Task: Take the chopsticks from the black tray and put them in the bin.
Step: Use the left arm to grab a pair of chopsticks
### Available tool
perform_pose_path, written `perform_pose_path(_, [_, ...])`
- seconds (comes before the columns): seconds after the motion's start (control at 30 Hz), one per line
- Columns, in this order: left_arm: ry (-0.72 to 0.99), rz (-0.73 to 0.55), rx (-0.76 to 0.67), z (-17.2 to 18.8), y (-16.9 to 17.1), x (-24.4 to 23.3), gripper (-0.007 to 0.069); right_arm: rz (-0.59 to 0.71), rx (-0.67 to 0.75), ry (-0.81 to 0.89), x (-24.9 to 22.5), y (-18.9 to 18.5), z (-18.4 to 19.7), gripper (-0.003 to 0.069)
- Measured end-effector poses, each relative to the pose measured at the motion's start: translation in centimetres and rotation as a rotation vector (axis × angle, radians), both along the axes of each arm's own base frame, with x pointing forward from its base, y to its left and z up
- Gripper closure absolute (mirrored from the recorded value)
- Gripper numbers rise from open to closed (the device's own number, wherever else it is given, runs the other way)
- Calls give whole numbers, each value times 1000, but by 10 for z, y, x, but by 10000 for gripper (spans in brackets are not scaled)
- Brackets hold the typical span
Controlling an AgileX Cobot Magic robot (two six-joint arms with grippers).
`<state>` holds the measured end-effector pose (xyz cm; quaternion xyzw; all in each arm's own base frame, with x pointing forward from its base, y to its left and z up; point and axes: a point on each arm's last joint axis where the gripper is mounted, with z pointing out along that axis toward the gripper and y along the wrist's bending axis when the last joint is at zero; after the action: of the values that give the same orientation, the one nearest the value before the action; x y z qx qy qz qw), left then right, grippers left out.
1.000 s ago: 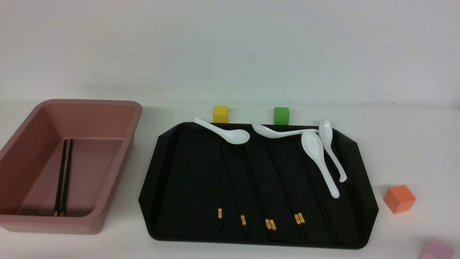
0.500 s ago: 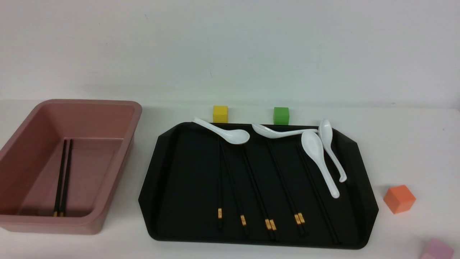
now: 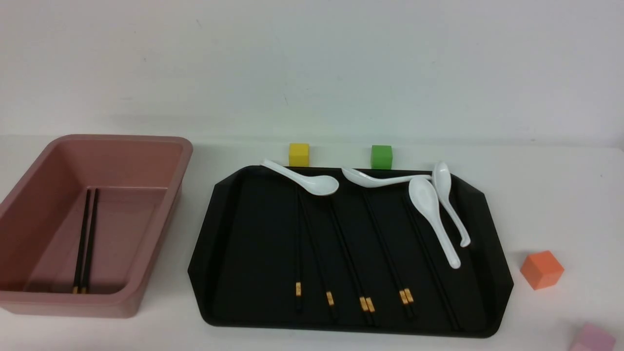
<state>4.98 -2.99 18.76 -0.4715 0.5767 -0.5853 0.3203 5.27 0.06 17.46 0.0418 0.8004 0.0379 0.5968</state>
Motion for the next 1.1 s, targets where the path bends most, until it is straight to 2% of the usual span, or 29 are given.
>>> perform_pose_path(0.13, [-30,61,-94,6,4,2,573,0,0,0,0,0,0,419])
perform_pose_path(0.23, [-98,85,-78,19,7,2,596,0,0,0,0,0,0,417])
perform_pose_path(0.3, [-217,81,31,45,8,-3,633,0,0,0,0,0,0,417])
perform_pose_path(0.43, [-420,24,339,100,3,-15,638,0,0,0,0,0,0,417])
perform_pose_path(0.5, [-432,-99,566,132,-6,-9,638,0,0,0,0,0,0,417])
perform_pose_path(0.6, [-263,-342,755,148,-19,18,638,0,0,0,0,0,0,417])
perform_pose_path(0.63, [-141,-457,838,147,-22,34,638,0,0,0,0,0,0,417])
perform_pose_path(0.73, [148,-705,946,138,-25,72,638,0,0,0,0,0,0,417])
perform_pose_path(0.8, [335,-849,969,127,-26,101,638,0,0,0,0,0,0,417])
perform_pose_path(0.93, [497,-1007,977,107,-42,155,638,0,0,0,0,0,0,417])
perform_pose_path(1.1, [540,-1063,992,87,-87,193,638,0,0,0,0,0,0,417])
